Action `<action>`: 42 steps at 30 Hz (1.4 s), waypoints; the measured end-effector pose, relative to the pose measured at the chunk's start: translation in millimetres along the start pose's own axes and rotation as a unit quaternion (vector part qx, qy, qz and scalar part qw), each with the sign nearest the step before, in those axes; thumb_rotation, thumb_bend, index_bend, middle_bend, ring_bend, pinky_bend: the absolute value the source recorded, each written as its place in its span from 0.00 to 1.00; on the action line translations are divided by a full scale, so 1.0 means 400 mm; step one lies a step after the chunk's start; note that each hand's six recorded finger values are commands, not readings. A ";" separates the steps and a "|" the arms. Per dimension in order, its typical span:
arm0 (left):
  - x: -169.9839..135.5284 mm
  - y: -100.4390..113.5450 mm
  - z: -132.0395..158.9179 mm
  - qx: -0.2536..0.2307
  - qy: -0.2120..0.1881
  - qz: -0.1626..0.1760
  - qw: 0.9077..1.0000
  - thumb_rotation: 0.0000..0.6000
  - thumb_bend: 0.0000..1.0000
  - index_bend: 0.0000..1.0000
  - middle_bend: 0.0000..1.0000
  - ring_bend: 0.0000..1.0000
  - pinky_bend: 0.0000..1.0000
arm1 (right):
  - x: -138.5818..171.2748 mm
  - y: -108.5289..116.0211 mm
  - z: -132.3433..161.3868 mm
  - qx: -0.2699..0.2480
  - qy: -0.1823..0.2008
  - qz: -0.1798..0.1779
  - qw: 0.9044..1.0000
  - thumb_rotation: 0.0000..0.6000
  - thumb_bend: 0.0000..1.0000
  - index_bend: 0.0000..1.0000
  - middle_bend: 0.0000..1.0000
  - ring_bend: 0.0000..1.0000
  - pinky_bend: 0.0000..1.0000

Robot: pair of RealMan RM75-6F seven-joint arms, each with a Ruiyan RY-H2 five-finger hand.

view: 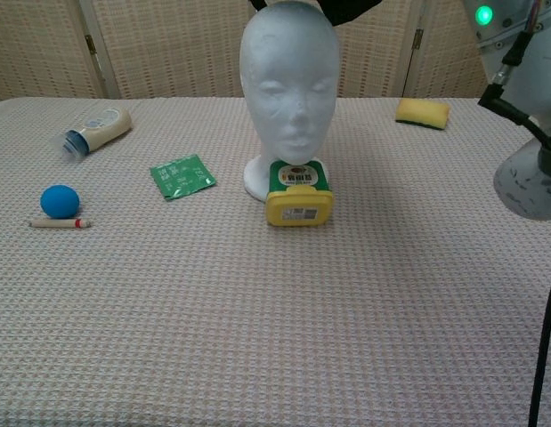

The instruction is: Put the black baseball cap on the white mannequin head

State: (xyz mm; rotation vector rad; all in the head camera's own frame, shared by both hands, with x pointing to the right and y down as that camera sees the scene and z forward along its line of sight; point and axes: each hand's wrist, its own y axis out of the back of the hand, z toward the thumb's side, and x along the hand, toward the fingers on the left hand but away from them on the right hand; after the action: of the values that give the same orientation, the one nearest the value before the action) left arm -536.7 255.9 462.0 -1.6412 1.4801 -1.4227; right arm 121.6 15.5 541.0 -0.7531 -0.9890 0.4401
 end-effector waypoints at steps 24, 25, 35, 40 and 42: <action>-0.006 0.001 0.000 0.001 0.003 0.001 1.000 1.00 0.22 0.00 0.00 0.00 0.12 | 0.169 0.034 0.098 -0.053 0.089 0.013 0.995 1.00 0.58 0.96 0.82 0.77 0.90; -0.006 0.001 0.000 0.001 0.003 0.001 1.000 1.00 0.22 0.00 0.00 0.00 0.12 | 0.174 0.033 0.100 -0.054 0.092 0.015 0.994 1.00 0.58 0.96 0.82 0.77 0.90; -0.005 0.001 -0.001 -0.002 0.004 -0.001 1.000 1.00 0.22 0.00 0.00 0.00 0.12 | 0.230 0.027 0.145 -0.055 0.131 0.033 0.989 1.00 0.58 0.96 0.82 0.77 0.90; -0.006 0.002 -0.001 -0.004 0.004 0.000 1.000 1.00 0.22 0.00 0.00 0.00 0.12 | 0.249 0.019 0.166 -0.051 0.149 0.044 0.987 1.00 0.58 0.96 0.81 0.77 0.90; -0.006 0.004 -0.003 -0.006 0.006 0.001 1.000 1.00 0.22 0.00 0.00 0.00 0.12 | 0.257 0.014 0.171 -0.046 0.153 0.050 0.986 1.00 0.55 0.96 0.78 0.76 0.90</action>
State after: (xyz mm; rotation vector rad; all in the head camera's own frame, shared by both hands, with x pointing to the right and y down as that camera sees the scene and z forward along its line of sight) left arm -538.1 258.2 460.0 -1.6408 1.4988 -1.4281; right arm 113.0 110.6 619.7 -0.9256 -0.6887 0.3548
